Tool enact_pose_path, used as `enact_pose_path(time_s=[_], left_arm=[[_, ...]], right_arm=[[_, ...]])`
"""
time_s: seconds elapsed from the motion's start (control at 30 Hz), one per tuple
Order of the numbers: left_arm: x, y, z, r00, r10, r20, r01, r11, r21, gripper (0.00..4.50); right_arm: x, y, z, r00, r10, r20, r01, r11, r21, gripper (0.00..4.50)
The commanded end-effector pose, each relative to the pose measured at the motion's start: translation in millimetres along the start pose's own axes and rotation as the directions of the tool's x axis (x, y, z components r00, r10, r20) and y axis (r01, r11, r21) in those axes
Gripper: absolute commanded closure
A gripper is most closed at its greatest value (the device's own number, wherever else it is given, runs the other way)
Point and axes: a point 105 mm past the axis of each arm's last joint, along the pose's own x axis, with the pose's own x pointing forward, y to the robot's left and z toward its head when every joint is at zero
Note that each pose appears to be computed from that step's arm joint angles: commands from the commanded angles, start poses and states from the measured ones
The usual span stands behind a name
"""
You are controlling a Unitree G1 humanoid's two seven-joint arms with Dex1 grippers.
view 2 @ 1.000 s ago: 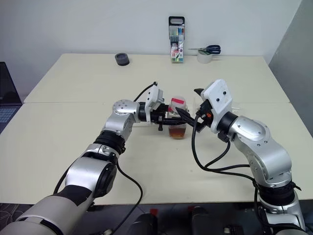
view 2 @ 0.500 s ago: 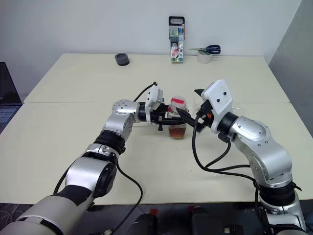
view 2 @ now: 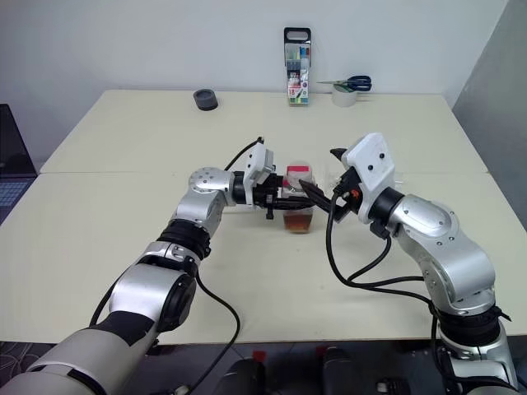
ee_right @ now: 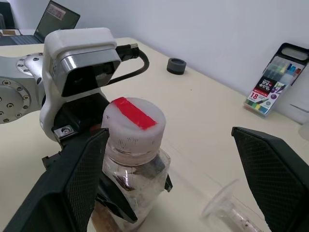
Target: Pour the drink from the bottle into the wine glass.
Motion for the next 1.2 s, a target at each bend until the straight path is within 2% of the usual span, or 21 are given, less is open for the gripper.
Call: enact_pose_path(time_s=[0.03,0.37,0.63,1.17,1.2], left_arm=[[1,0,8,1.0,-0.017,0.017,0.016,0.999,0.045,2.85],[1,0,8,1.0,-0.013,0.017,0.012,0.999,0.046,2.85],[1,0,8,1.0,-0.01,0.02,0.009,0.999,0.045,2.85],[1,-2,7,1.0,-0.015,0.017,0.014,0.999,0.049,2.85],[1,-2,7,1.0,-0.015,0.016,0.015,0.999,0.049,2.85]], right_arm=[[-7,-16,7,0.997,-0.075,0.024,0.075,0.997,-0.025,0.18],[-7,0,11,0.999,0.02,0.036,-0.02,1.0,-0.001,0.18],[-8,11,14,0.99,0.137,0.035,-0.14,0.986,0.088,0.18],[22,11,14,0.983,0.177,0.048,-0.18,0.981,0.074,0.18],[23,10,14,0.983,0.178,0.049,-0.181,0.981,0.074,0.36]])
